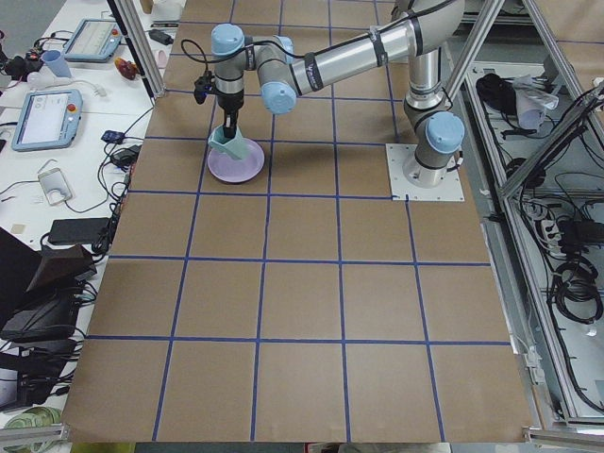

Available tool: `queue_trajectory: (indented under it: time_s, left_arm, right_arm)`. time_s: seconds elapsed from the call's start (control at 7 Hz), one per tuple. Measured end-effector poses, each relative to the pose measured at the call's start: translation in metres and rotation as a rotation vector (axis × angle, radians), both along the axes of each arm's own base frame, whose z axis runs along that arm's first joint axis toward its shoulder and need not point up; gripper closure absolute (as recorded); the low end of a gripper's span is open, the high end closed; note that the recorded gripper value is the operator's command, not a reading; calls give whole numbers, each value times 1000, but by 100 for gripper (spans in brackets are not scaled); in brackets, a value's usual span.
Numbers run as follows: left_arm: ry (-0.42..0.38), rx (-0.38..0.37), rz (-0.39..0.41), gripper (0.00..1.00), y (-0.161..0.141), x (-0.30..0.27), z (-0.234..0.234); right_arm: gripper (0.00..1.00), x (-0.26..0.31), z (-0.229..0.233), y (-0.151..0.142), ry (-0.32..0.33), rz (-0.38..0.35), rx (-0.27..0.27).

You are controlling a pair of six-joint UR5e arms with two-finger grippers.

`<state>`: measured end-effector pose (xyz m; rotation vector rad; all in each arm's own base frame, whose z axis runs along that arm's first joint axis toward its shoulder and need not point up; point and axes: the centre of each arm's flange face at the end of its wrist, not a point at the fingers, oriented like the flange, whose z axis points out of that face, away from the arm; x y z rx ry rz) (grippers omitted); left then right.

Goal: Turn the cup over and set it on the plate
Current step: 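Carry the upright cup over the lavender plate with the left gripper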

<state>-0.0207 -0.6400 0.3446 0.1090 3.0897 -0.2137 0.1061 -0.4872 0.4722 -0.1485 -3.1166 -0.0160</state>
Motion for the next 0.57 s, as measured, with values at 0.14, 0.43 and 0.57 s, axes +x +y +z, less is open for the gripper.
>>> queue_trajectory:
  time_s: [0.14, 0.43, 0.57]
  left_arm:
    - [-8, -13, -11, 100, 1, -12, -8]
    - [-41, -50, -7, 100, 6, -28, -27]
    - [-48, -72, -3, 100, 9, -32, -41]
  right_arm:
    - [0, 0, 0, 0, 0, 0, 0]
    - [0, 0, 0, 0, 0, 0, 0]
    - [0, 0, 0, 0, 0, 0, 0]
